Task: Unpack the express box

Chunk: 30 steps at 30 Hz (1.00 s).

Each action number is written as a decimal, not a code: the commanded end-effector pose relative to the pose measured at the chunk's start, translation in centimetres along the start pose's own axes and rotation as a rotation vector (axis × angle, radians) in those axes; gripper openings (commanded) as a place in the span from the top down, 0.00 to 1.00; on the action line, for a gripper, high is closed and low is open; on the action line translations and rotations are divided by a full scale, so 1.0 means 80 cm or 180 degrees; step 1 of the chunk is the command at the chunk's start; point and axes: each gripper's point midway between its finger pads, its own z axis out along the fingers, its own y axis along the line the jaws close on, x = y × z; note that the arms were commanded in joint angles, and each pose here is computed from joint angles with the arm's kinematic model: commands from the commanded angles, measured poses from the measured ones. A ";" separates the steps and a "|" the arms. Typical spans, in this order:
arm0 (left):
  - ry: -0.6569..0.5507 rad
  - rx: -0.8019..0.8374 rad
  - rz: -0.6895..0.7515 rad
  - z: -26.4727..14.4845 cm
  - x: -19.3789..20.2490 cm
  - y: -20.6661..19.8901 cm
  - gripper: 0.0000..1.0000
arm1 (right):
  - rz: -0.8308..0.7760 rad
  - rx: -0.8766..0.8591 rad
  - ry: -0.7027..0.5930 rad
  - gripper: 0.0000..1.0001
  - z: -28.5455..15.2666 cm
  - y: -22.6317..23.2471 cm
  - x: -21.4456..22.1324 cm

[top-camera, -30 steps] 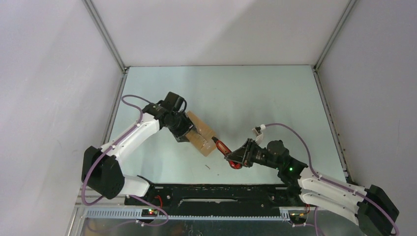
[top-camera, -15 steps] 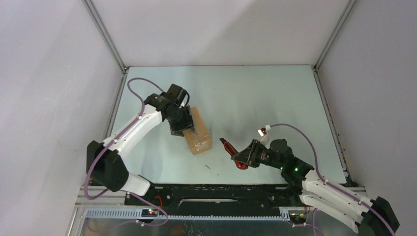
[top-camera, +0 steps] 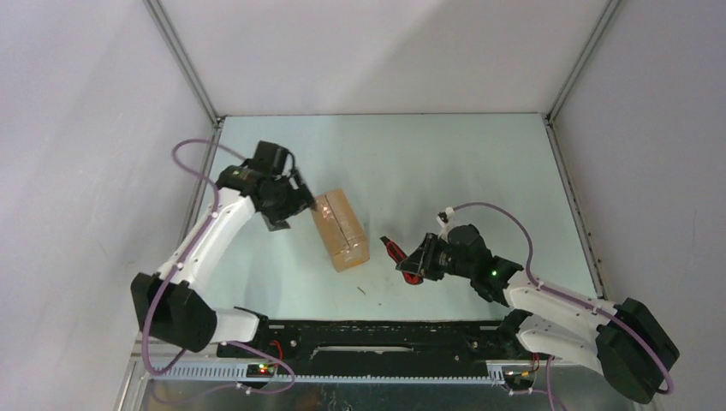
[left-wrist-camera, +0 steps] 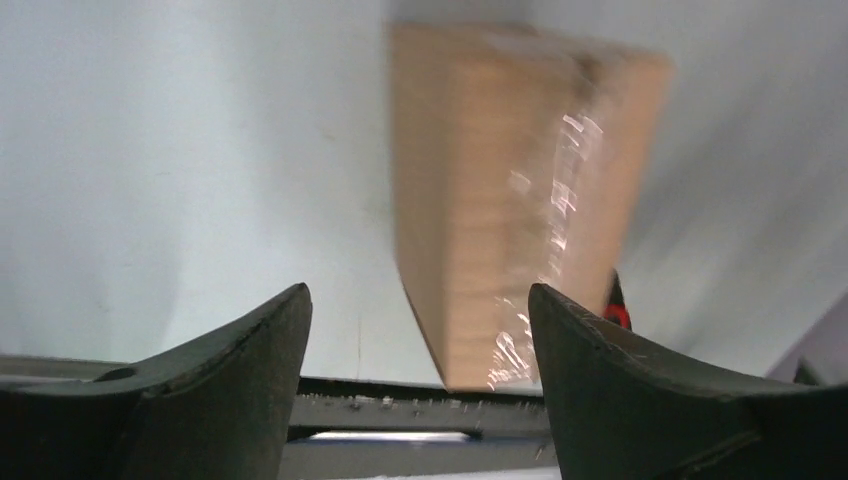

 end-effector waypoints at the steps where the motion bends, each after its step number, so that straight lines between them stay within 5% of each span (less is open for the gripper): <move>1: -0.0414 -0.0543 -0.0901 0.002 -0.027 0.084 0.20 | -0.0280 -0.0191 -0.0299 1.00 0.006 0.048 -0.036; 10: -0.0069 -0.0665 -0.0947 0.072 -0.047 0.073 0.31 | -0.0812 0.0323 -0.0460 1.00 0.015 0.061 -0.040; 23: 0.0131 -0.0350 0.0213 0.093 -0.078 -0.081 0.27 | -0.1000 0.0173 -0.0154 1.00 0.009 0.100 0.026; 30: -0.0137 -0.0370 0.0345 0.058 -0.095 -0.076 0.15 | -0.1041 0.0528 -0.0360 1.00 -0.029 0.067 -0.003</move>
